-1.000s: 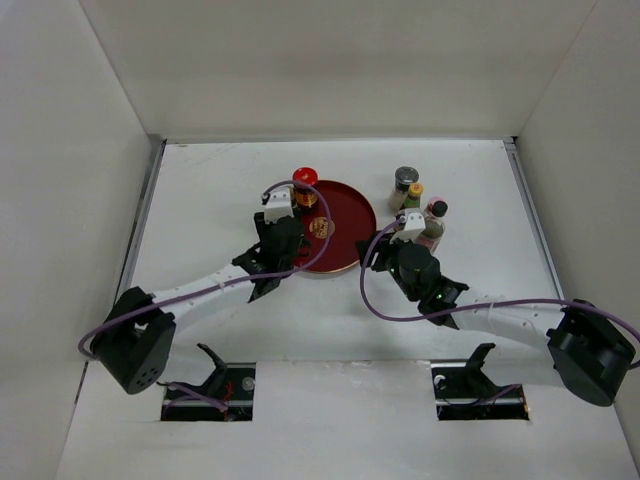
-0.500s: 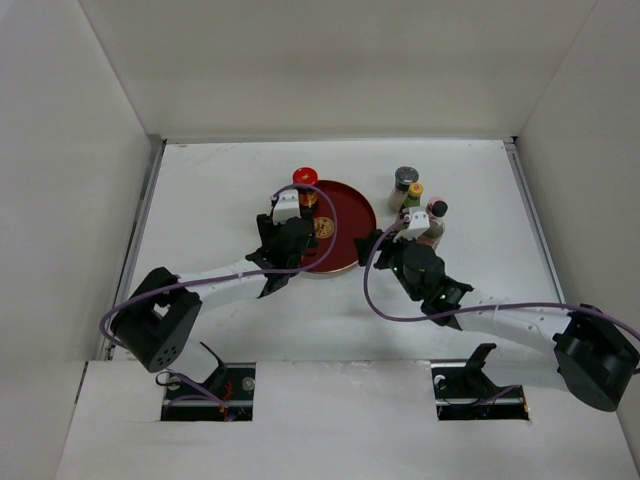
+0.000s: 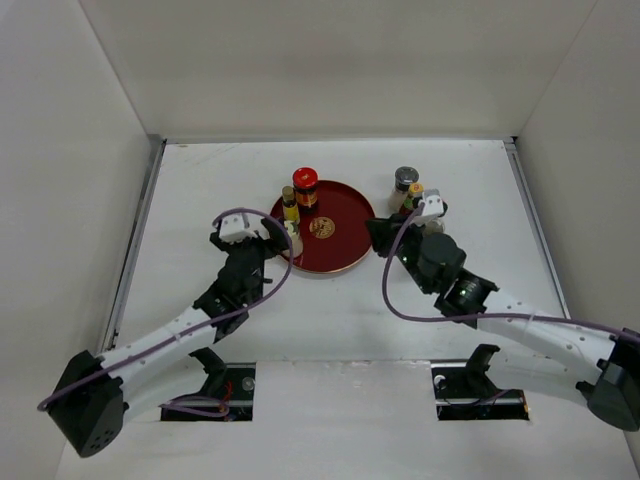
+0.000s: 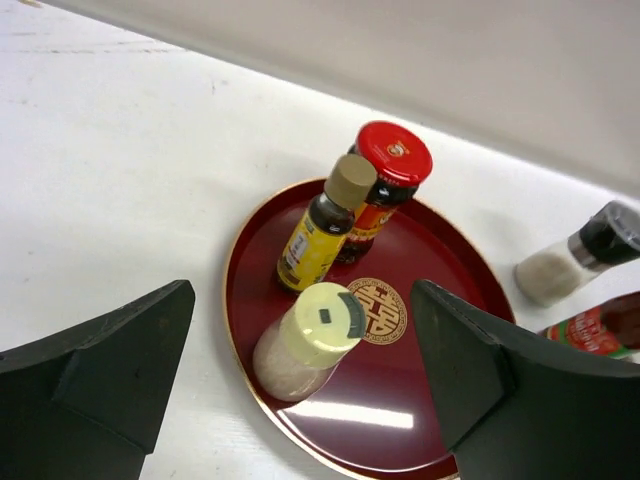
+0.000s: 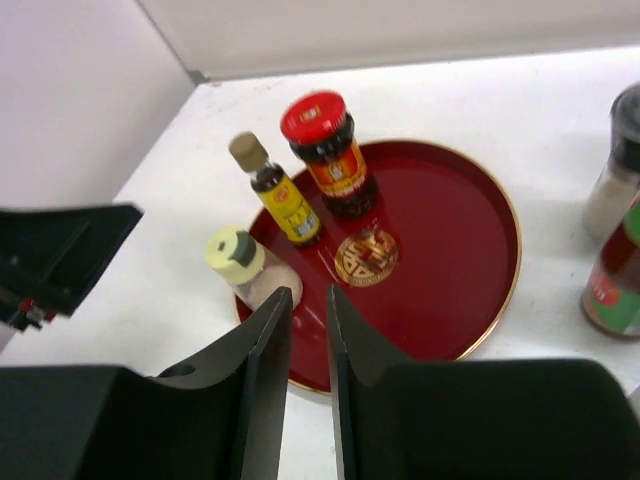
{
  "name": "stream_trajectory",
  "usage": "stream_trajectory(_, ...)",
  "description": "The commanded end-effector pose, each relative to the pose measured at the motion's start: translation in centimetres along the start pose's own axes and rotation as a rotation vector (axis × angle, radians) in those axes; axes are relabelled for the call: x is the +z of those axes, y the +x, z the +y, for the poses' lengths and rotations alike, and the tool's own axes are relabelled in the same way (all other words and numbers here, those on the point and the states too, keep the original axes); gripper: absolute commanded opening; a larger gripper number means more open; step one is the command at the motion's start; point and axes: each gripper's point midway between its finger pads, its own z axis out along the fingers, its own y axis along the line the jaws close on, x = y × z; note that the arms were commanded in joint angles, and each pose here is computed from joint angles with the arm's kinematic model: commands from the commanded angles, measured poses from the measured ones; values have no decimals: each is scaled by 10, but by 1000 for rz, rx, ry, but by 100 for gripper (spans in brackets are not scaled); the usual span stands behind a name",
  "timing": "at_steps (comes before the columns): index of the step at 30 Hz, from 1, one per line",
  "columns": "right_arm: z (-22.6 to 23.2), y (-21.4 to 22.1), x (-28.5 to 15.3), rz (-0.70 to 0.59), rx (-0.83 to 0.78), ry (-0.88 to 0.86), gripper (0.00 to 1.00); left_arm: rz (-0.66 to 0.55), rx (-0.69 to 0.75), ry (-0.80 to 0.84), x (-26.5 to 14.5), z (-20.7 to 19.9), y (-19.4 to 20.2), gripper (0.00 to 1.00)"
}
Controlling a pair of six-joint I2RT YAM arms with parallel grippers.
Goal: Organize the condiment bottles
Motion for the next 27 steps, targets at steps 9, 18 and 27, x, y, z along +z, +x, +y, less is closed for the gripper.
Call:
stream_trajectory(9,-81,-100,-34,-173,-41,351,66,-136,-139,-45,-22,44,-8,90)
stream_trajectory(18,-140,-108,-53,-169,-165,644,89,-122,-147,-12,-25,40,-1,90)
stream_trajectory(27,-158,-77,-23,-62,-154,636,84,-107,-144,-8,-22,39,4,91)
